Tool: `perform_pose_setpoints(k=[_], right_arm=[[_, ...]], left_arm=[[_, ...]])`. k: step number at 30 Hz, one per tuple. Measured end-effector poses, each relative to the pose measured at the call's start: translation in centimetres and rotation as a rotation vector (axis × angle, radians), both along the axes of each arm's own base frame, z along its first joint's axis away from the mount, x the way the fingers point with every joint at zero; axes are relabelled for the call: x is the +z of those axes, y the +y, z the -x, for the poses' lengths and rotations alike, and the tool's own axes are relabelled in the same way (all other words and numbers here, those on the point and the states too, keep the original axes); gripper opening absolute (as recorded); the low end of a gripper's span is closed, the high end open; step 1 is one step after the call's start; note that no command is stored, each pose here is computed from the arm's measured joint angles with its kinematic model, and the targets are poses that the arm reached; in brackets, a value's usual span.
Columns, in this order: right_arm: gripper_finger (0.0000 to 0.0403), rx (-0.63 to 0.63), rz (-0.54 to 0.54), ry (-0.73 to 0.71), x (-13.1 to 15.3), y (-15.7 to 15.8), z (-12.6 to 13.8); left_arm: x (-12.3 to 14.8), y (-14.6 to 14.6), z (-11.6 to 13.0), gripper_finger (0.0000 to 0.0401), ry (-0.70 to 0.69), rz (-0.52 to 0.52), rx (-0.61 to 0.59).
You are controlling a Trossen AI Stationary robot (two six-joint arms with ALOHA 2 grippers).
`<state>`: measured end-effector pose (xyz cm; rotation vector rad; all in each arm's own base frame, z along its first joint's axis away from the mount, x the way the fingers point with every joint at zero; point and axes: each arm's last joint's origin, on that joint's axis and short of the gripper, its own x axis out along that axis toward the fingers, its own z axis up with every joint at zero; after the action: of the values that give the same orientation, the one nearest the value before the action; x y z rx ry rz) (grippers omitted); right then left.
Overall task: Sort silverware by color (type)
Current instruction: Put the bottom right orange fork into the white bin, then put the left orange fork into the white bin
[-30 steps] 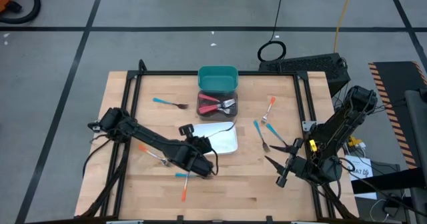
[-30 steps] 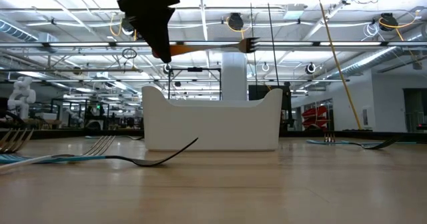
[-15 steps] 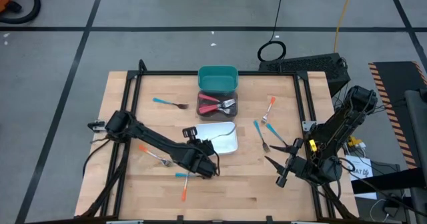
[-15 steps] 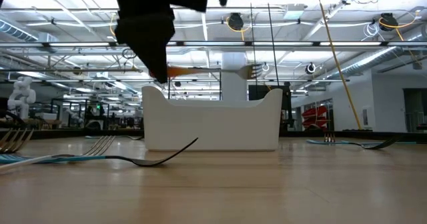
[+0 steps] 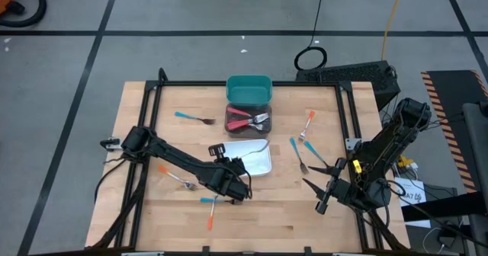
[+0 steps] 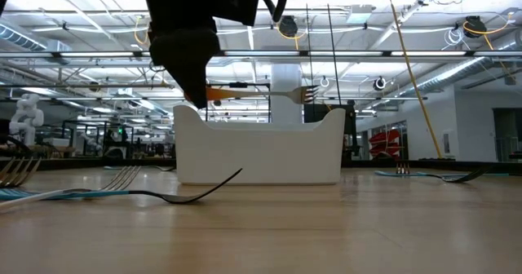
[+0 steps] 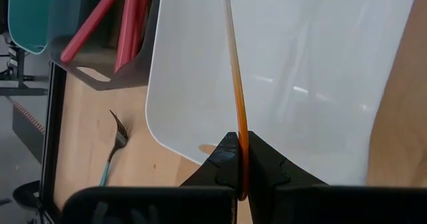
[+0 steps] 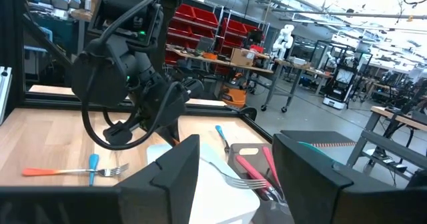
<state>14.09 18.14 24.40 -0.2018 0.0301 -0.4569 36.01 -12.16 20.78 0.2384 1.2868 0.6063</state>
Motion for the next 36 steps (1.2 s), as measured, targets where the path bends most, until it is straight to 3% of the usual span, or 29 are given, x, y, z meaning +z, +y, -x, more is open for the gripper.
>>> perform_pose_setpoints(k=[23,32,36], right_arm=[[0.0185,0.0,-0.002,-0.001,0.0,0.0,0.0],[0.0185,0.0,0.0,0.0,-0.01,0.0,0.0],[0.0185,0.0,0.0,0.0,0.0,0.0,0.0]], left_arm=[[-0.04,0.05,0.0,0.0009,-0.021,0.033,0.054],[-0.04,0.32,-0.1,0.0084,-0.031,0.031,0.073],[-0.03,0.31,-0.14,0.0097,-0.039,0.03,0.076]])
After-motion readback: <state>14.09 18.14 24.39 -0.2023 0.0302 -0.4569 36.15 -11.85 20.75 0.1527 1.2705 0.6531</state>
